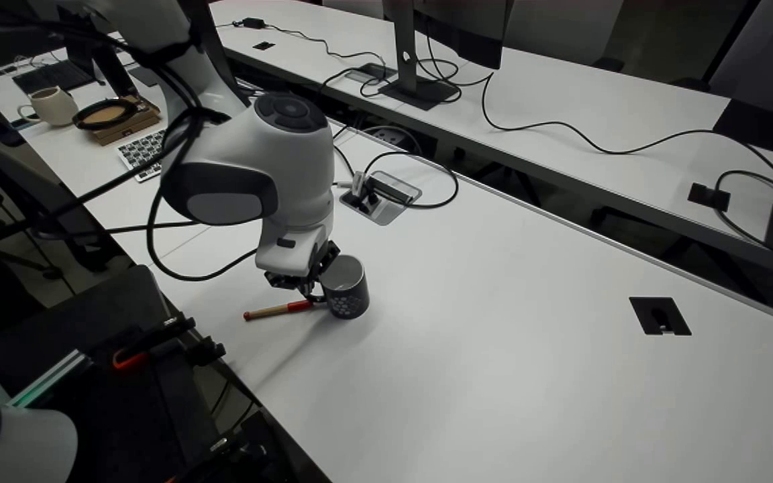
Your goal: Turn the mug around using the handle
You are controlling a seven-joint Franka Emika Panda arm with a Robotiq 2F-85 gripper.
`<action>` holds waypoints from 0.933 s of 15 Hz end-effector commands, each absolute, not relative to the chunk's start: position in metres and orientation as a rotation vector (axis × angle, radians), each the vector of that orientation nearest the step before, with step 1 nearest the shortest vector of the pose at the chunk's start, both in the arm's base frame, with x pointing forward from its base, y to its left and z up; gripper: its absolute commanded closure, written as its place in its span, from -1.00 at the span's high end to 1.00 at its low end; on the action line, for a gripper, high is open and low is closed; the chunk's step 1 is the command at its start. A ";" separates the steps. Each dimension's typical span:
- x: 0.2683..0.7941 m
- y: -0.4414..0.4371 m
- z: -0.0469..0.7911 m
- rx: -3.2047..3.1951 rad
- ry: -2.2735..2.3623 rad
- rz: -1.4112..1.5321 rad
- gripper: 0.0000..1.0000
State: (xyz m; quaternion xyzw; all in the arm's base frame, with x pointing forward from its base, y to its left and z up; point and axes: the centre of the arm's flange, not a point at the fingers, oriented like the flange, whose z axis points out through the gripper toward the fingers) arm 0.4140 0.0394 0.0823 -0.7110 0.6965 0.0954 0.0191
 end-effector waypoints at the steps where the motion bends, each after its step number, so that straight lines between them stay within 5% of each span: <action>1: 0.414 0.044 0.090 -2.233 2.117 0.258 -1.00; 14: 0.421 0.063 0.093 -2.368 2.008 0.204 -1.00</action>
